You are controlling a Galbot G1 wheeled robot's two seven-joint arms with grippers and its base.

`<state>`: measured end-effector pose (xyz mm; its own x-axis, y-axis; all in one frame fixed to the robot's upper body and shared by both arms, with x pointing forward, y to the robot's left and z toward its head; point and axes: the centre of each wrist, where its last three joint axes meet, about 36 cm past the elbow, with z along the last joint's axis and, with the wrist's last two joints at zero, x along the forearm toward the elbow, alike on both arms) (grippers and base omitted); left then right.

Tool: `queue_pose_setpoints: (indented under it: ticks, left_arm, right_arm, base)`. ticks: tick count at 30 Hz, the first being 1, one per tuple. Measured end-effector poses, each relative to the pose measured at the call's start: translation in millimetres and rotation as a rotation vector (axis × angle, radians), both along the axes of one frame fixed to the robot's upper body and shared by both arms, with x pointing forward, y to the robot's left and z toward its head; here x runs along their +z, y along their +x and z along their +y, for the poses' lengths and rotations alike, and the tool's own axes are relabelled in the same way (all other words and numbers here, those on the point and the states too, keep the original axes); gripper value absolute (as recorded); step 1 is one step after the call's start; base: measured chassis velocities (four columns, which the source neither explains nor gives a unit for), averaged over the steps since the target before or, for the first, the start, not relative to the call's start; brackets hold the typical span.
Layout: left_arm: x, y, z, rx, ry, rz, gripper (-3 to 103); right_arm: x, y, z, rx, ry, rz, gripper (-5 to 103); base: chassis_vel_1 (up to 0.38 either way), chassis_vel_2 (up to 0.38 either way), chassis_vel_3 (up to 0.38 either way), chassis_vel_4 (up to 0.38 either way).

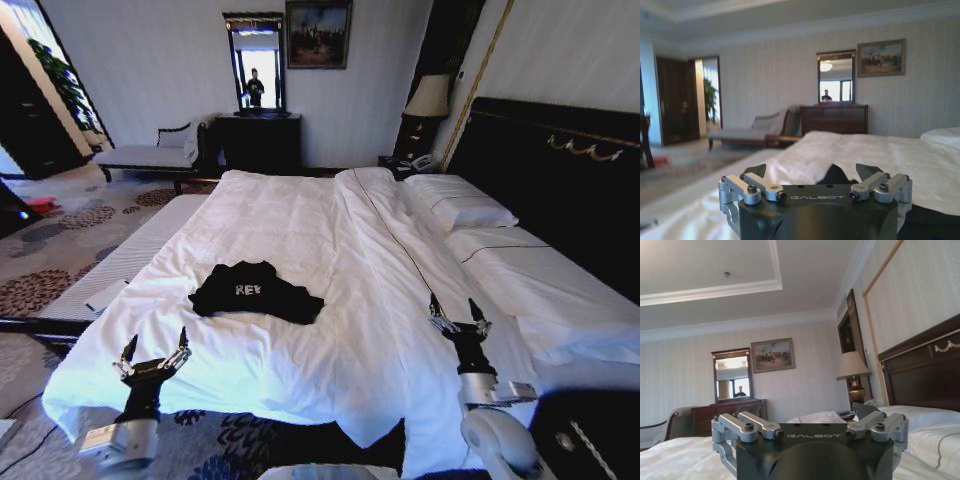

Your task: Fold the clothes on the bed.

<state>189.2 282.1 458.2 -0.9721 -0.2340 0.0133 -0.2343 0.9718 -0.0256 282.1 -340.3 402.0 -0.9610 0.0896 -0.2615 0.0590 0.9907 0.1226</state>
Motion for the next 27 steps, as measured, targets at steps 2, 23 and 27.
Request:
queue_pose_setpoints:
  ticks: [2, 23, 27]
  left_arm:
    - [2.8, -0.5, -2.6, 0.003, -0.067, 0.015, 100]
    - [12.2, -3.2, -2.9, 0.011, -0.052, -0.019, 100]
    - [12.1, -3.7, -2.3, 0.013, -0.043, -0.023, 100]
  right_arm:
    - [-1.1, 1.9, -0.1, 0.013, -0.005, 0.0, 100]
    - [-6.1, -2.5, 11.8, 0.03, 0.018, 0.011, 100]
    - [-7.4, -2.5, 12.1, 0.027, 0.016, 0.012, 100]
  base:
    - [0.0, 0.0, 0.0, 0.0]
    - [0.0, 0.0, 0.0, 0.0]
    - [0.0, 0.0, 0.0, 0.0]
